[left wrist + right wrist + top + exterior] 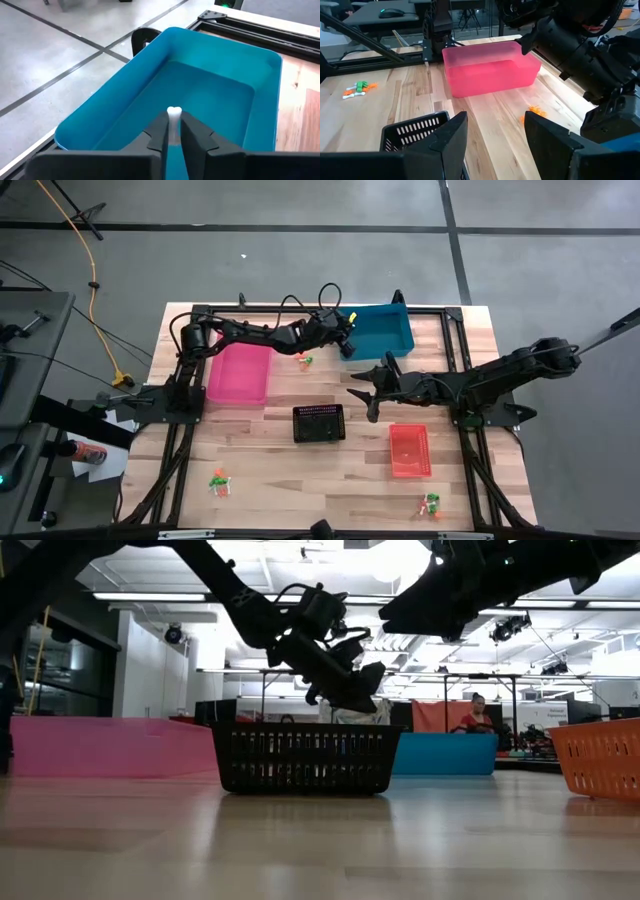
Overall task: Sort Halloween decoration
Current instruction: Put the white bone toy into the blue bin
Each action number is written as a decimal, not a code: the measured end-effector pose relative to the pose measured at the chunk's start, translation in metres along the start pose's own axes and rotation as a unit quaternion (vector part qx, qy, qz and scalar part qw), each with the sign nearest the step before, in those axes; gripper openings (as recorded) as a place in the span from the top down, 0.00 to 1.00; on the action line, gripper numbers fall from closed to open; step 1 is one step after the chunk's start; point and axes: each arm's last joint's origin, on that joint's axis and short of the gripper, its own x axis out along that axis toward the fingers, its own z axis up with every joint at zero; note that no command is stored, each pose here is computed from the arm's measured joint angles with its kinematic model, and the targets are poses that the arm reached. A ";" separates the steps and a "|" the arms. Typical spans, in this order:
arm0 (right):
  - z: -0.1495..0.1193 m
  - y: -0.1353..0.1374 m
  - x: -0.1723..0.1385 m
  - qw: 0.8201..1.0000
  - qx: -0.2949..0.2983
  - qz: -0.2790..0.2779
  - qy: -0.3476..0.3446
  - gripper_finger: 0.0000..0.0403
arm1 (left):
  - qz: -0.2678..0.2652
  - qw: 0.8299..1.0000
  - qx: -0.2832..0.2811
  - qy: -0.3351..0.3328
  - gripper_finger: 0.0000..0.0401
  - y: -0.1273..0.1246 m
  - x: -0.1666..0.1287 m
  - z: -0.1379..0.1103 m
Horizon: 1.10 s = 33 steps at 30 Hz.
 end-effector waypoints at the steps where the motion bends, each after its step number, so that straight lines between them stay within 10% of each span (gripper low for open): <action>1: 0.000 0.000 0.000 1.000 0.000 0.000 0.000 0.52 | 0.000 1.000 0.000 0.000 0.88 0.000 0.000 0.000; 12: 0.000 0.000 0.000 1.000 0.000 0.000 0.000 0.52 | -0.011 1.000 0.012 0.011 0.60 0.000 -0.007 0.006; 22: 0.000 0.000 0.000 1.000 0.000 0.001 0.000 0.52 | -0.015 0.985 0.087 0.146 0.52 0.010 -0.085 0.035; 33: -0.002 0.000 0.000 1.000 0.009 -0.001 0.011 0.52 | -0.195 0.979 0.054 -0.032 0.53 -0.023 -0.213 -0.047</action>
